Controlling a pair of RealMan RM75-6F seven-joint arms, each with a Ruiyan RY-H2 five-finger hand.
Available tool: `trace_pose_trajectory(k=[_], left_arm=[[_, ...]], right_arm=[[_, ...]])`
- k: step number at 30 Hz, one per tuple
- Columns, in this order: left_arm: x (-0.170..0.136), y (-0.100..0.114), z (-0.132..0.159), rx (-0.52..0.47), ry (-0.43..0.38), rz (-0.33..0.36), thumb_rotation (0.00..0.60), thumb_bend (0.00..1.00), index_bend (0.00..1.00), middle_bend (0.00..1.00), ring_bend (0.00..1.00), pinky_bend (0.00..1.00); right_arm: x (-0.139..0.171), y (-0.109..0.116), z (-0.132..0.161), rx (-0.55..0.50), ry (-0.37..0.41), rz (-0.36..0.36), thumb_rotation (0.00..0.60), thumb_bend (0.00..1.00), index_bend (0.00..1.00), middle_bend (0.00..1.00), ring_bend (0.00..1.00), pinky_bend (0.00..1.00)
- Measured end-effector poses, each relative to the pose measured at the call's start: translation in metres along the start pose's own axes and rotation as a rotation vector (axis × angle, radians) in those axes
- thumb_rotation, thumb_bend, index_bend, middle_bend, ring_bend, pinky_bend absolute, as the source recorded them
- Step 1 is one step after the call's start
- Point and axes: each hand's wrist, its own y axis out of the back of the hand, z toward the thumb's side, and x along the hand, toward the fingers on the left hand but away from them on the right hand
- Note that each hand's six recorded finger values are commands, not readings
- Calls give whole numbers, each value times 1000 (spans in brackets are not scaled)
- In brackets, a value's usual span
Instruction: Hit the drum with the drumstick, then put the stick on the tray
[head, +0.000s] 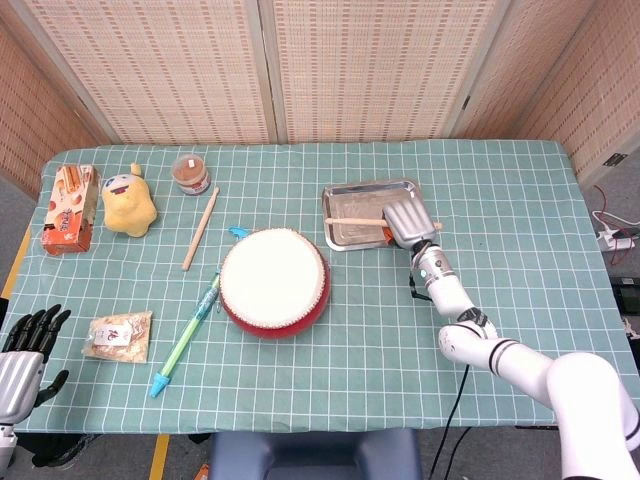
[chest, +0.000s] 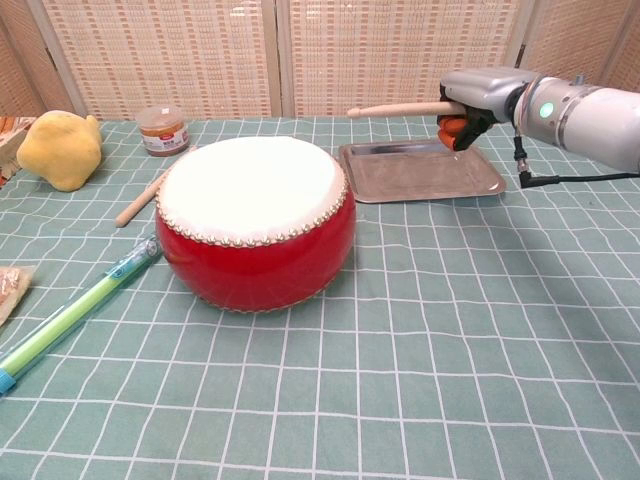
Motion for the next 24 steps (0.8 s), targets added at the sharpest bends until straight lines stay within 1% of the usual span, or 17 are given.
trace_pose_trajectory(k=[2,6,10,13,15,16,17,19,21,24], left_arm=[[0,1,0,2,3,-1,600,249,29,0,0,3],[-1,2,1,2,7,-1,600,248,29,0,0,4],[-2,2,0,1,13,-4,600,249,29,0,0,3],[-2,2,0,0,15,-5,600,250,29,0,0,3],[-2,2,0,0,17,-6,600,250,29,0,0,3],[-3,1,-1,0,18,-7,600,250,29,0,0,3],[-3,1,-1,-1,20,-8,600,250,29,0,0,3],[-3,1,-2,-4,22,-8,600,250,29,0,0,3],[-3,1,-2,-5,21,-9,600,249,29,0,0,3],[-4,1,-3,-6,23,-10,600,250,29,0,0,3]], right_arm=[[-6,-5,-3,-12,-14,8,600,534,831,795,758,893],[-19,-16,-6,-28,-37,25,600,489,773,728,684,807],[-28,-25,-5,-39,-53,40,600,453,692,629,577,692],[-33,-32,0,-49,-56,56,600,429,644,576,516,633],[-35,-34,4,-53,-54,65,600,398,582,503,428,558],[-36,-35,4,-53,-56,67,600,376,526,448,365,502],[-36,-36,4,-53,-59,70,600,366,501,423,337,478],[-38,-36,1,-59,-72,75,600,339,412,367,273,418],[-40,-35,-2,-67,-88,73,600,323,365,341,242,394],[-42,-32,-8,-83,-111,66,600,321,341,322,221,374]])
